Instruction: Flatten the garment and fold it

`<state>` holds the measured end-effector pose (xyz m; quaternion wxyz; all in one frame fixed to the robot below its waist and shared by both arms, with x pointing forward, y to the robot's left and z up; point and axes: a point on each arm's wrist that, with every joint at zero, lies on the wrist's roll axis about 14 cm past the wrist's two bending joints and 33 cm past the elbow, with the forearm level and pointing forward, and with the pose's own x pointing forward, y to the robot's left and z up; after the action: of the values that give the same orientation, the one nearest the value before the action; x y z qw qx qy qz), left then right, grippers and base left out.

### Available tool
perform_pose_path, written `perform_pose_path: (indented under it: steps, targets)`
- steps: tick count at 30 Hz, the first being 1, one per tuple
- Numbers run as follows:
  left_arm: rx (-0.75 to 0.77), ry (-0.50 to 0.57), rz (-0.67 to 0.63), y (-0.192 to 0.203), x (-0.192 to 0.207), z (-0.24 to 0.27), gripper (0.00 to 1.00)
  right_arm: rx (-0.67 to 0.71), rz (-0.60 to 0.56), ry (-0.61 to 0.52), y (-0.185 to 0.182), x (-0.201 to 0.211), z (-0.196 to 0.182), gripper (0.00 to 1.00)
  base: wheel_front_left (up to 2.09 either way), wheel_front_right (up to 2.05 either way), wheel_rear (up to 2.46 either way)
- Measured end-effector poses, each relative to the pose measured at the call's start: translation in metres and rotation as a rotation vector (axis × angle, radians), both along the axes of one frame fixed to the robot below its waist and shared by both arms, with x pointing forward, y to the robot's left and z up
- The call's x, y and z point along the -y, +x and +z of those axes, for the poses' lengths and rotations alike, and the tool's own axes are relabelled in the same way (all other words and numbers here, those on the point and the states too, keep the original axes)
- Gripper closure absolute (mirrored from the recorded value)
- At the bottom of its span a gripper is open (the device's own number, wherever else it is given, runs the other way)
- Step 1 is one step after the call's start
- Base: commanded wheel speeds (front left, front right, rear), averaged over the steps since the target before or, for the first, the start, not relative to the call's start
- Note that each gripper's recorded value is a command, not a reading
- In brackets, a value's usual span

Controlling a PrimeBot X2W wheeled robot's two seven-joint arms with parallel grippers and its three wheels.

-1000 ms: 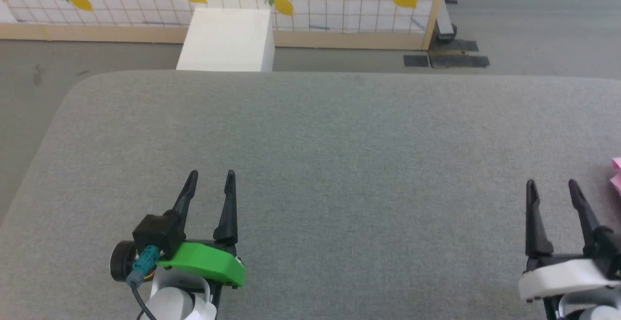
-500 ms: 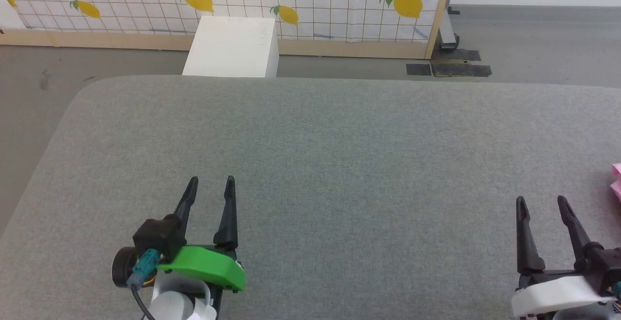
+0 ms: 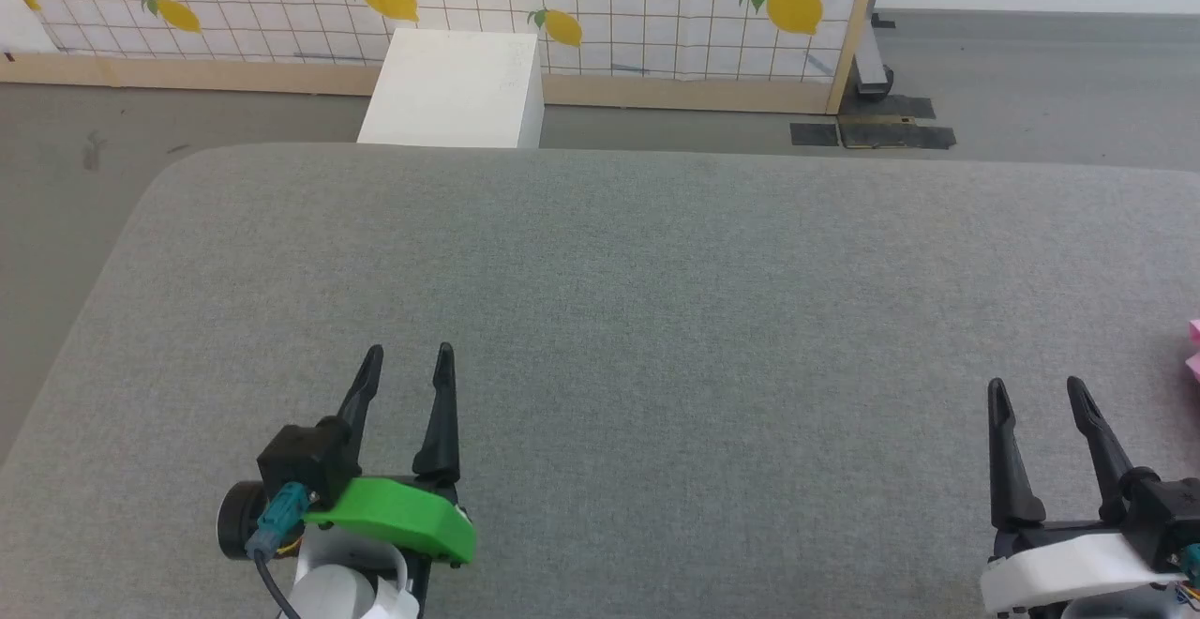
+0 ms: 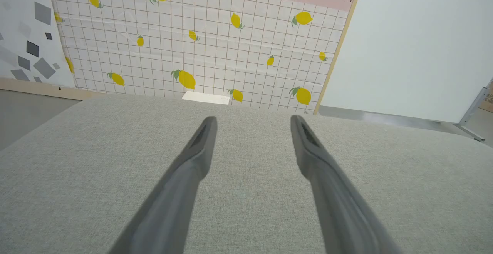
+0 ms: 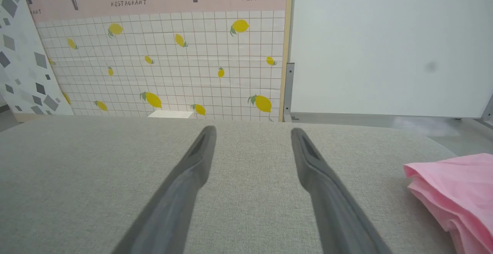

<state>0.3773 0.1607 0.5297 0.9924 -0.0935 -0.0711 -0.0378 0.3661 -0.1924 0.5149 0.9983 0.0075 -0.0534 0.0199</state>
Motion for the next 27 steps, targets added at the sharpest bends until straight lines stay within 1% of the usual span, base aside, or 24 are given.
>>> perform_pose_path:
  steps: [9,10,27]
  targets:
    - [-0.008,-0.005,0.001,0.0004,0.0002,-0.0025,0.0,0.0,0.002,0.006,-0.0003,-0.0008,-0.0001,0.0,0.0,0.0,0.0]
    - [-0.009,-0.005,0.001,0.0005,0.0003,-0.0028,1.0,0.0,0.002,0.005,-0.0003,-0.0008,-0.0002,1.0,0.0,0.0,0.0]
    - [-0.01,-0.003,-0.001,0.0008,0.0008,-0.0025,1.0,-0.004,0.0,0.005,-0.0007,-0.0002,-0.0005,1.0,0.0,0.0,0.0]
